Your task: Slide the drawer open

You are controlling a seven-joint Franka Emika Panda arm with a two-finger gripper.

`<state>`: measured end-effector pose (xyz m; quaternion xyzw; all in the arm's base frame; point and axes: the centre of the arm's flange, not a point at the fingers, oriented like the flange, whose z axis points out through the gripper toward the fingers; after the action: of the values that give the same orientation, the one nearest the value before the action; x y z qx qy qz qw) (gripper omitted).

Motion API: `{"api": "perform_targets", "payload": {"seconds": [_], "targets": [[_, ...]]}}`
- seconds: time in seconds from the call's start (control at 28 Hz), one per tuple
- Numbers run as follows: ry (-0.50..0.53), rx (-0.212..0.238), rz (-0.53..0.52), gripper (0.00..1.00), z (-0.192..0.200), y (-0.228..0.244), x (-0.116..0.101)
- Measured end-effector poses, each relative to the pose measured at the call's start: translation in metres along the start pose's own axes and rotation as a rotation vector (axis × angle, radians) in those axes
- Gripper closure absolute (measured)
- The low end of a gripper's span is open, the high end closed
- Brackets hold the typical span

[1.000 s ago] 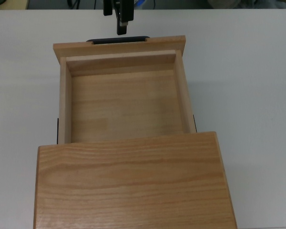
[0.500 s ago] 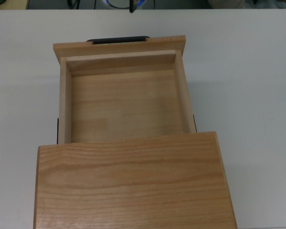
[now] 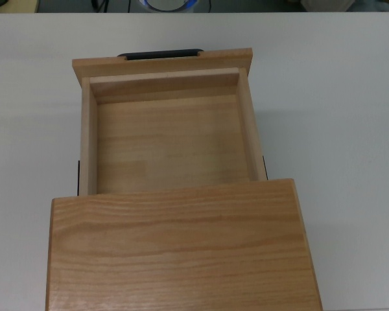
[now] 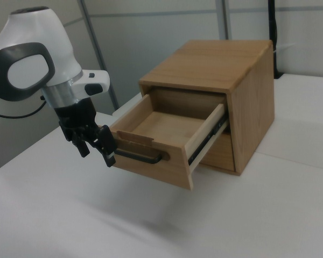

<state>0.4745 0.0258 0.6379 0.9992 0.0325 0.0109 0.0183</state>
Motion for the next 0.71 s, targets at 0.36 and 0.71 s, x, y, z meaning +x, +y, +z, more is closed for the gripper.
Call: {"api": "perform_targets", "payload": {"seconds": [0.36, 0.71], "targets": [[-0.024, 0.001, -0.021, 0.0, -0.013, 0.002, -0.002], [-0.033, 0.001, -0.02, 0.0, -0.008, 0.003, 0.01]]}}
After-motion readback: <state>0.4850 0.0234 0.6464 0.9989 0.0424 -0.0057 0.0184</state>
